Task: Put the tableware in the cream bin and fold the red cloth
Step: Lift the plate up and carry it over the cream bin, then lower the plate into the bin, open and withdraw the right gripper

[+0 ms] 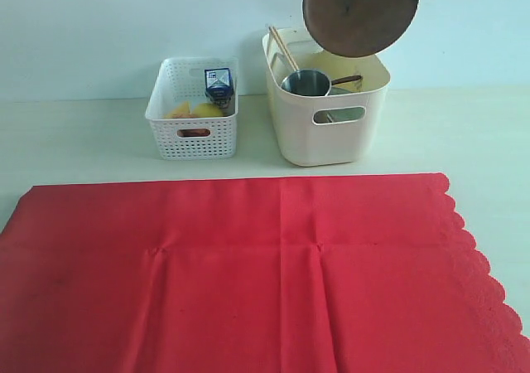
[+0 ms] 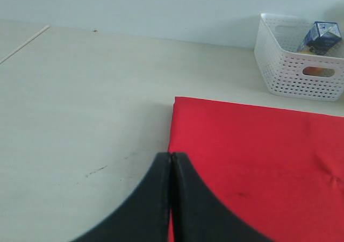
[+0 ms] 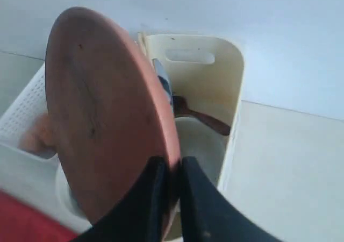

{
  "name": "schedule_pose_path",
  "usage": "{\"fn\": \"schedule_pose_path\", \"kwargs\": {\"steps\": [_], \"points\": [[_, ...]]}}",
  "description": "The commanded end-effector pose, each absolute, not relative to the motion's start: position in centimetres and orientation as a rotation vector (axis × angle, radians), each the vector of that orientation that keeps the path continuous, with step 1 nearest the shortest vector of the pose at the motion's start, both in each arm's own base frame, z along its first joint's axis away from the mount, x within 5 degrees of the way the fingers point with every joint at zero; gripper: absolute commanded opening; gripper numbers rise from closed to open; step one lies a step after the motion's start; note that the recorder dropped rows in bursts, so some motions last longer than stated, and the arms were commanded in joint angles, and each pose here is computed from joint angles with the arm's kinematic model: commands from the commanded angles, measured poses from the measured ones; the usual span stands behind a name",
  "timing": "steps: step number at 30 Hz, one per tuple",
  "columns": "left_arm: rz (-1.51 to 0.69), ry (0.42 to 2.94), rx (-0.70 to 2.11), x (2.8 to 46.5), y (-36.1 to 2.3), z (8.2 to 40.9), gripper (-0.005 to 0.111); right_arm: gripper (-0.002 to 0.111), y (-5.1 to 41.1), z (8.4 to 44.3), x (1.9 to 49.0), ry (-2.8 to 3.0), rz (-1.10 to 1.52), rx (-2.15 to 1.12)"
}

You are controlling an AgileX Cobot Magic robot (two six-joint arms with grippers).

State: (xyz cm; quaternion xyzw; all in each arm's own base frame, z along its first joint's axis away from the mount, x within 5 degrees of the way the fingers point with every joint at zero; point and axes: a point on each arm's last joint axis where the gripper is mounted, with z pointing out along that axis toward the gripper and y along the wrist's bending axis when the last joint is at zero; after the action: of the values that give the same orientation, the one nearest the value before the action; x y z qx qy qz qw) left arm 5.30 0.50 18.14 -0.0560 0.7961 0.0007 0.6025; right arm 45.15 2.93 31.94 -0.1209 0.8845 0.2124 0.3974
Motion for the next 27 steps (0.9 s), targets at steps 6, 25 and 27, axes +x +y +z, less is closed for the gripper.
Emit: {"fn": "schedule_pose_path", "kwargs": {"steps": [6,25,27], "points": [[-0.002,1.833,-0.127,5.3,0.5,18.1,0.001,0.0,2.2,26.5,50.6,2.236,0.479,-0.217],[-0.002,1.833,-0.127,5.3,0.5,18.1,0.001,0.057,3.1,29.0,48.0,2.406,0.482,-0.272],[-0.002,1.833,-0.127,5.3,0.5,18.1,0.001,0.054,3.1,30.1,46.9,2.44,0.476,-0.303]]}}
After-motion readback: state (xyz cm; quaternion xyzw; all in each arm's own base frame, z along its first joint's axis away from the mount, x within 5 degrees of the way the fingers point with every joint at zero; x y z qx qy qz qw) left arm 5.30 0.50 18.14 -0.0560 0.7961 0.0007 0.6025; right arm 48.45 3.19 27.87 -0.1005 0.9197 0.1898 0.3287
